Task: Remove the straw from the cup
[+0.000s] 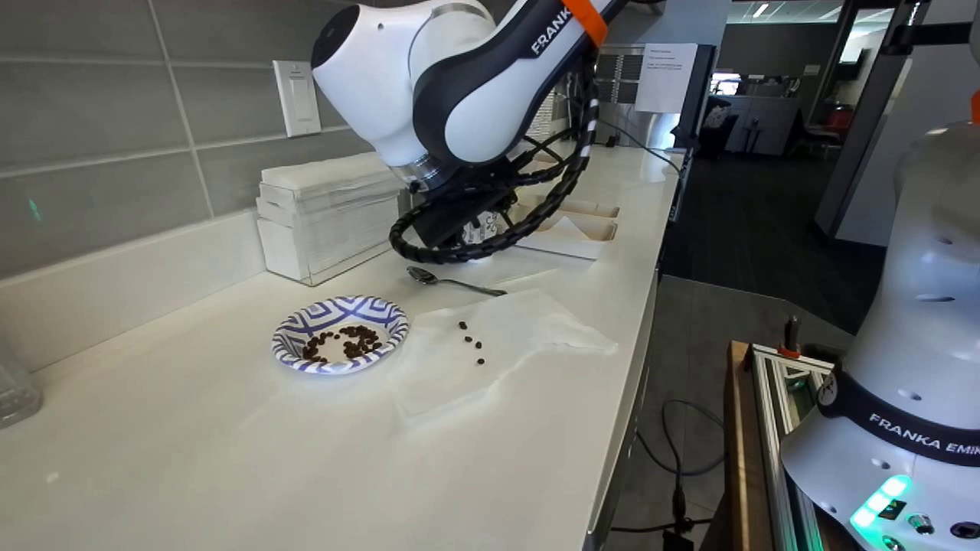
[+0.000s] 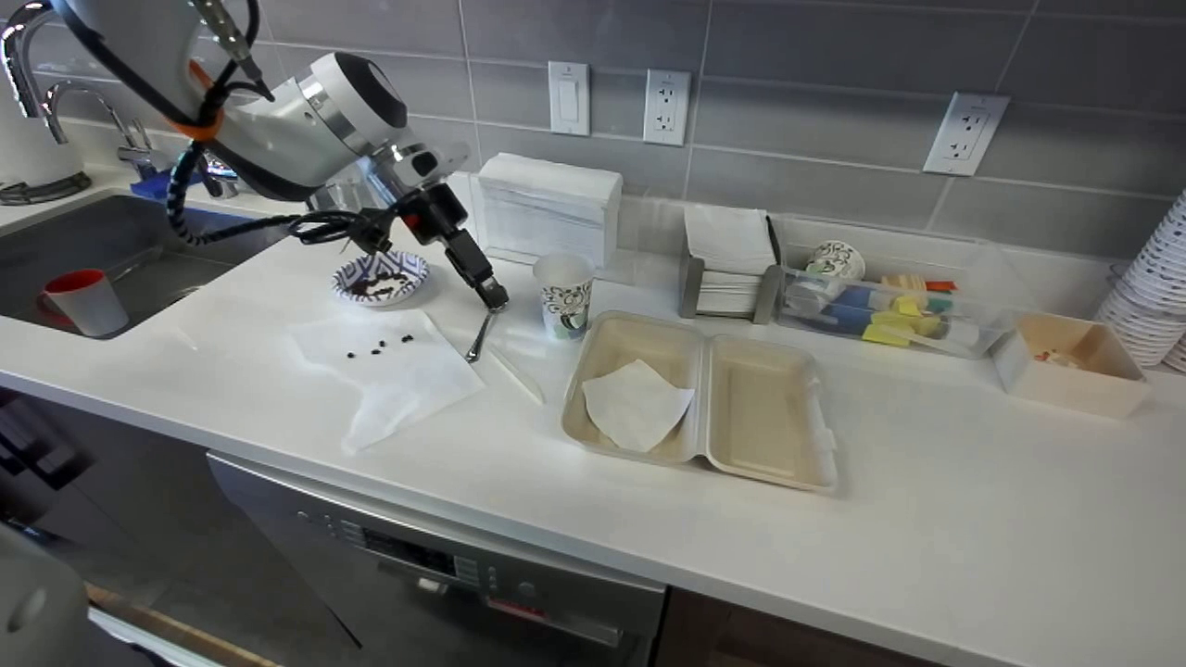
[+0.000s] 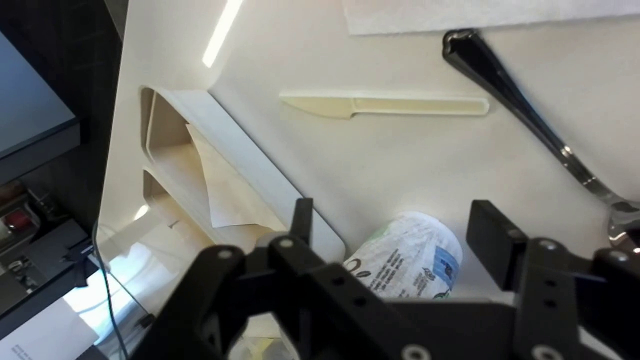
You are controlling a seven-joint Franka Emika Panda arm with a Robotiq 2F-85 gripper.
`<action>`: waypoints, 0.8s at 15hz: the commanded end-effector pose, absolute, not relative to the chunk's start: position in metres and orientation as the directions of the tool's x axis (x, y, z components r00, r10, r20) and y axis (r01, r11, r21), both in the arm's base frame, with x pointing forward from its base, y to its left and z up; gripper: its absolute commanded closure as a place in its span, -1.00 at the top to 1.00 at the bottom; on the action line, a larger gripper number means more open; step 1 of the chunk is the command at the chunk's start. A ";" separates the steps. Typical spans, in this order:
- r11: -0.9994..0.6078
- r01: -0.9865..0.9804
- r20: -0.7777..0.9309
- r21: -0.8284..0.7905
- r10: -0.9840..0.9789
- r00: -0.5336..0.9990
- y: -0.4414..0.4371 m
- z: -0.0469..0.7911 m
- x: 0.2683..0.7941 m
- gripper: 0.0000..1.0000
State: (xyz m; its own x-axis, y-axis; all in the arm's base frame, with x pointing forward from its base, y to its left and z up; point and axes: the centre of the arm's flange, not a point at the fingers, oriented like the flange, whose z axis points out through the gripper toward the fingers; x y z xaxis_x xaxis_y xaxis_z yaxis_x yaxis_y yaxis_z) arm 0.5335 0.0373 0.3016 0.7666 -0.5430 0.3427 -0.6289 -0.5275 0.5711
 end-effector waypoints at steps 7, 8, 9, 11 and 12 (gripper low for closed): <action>-0.633 -0.627 0.292 0.454 -0.560 0.776 0.047 0.384 0.526 1.00; -0.657 -0.622 0.277 0.425 -0.560 0.781 0.050 0.400 0.523 1.00; -0.689 -0.612 0.246 0.388 -0.562 0.790 0.053 0.416 0.517 1.00; -0.752 -0.580 0.180 0.314 -0.553 0.814 0.056 0.446 0.506 1.00; -0.787 -0.552 0.163 0.276 -0.528 0.834 0.057 0.456 0.501 1.00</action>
State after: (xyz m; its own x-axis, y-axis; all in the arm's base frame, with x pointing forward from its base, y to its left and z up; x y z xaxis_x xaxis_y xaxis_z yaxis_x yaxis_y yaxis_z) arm 0.5244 0.0576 0.4235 0.7936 -0.5593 0.2395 -0.6072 -0.7039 0.3686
